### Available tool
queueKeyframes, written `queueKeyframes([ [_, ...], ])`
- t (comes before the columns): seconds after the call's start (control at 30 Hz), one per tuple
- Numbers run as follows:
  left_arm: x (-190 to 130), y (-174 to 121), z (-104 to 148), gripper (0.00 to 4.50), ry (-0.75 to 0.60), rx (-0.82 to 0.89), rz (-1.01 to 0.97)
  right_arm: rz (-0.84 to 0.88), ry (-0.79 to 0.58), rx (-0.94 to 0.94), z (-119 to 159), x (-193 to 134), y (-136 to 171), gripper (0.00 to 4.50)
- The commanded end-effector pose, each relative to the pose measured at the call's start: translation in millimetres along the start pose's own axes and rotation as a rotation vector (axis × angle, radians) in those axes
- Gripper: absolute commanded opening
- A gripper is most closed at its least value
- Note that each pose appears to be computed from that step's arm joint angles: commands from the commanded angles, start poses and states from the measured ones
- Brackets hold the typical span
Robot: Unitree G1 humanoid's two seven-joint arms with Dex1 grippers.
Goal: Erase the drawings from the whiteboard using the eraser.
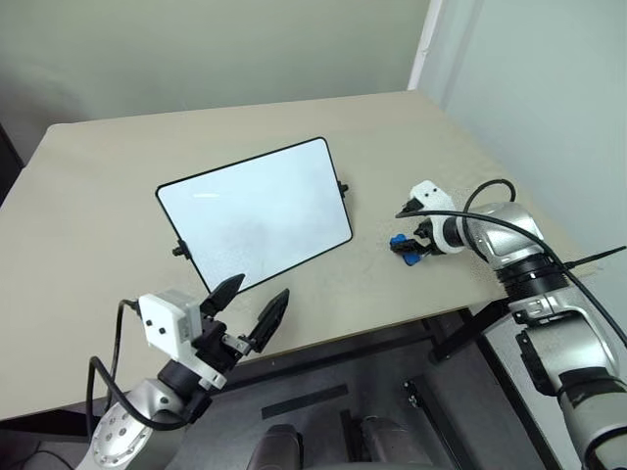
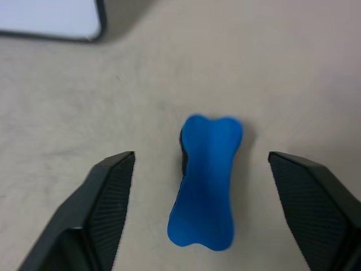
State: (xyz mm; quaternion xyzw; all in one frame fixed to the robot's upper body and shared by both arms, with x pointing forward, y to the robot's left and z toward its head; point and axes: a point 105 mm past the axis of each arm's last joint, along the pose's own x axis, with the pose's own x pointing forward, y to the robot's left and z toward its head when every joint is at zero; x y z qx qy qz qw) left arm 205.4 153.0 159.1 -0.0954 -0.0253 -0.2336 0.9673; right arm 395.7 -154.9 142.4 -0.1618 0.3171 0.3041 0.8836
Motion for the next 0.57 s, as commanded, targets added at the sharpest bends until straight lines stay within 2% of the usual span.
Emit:
queueKeyframes([
  [0.03,-1,-4,12,4.5,-0.044,0.03,-0.02,0.06,-0.14,-0.058,21,-28,9,3.86],
  [0.17,1,1,12,4.5,-0.041,0.033,-0.024,0.16,-0.279,-0.092,26,-50,30,3.86],
  [0.27,4,2,12,4.5,-0.036,0.032,-0.037,0.173,-0.342,-0.115,25,-59,35,3.86],
  [0.57,3,0,11,4.5,-0.024,0.021,-0.045,0.159,-0.331,-0.127,14,-55,34,3.86],
])
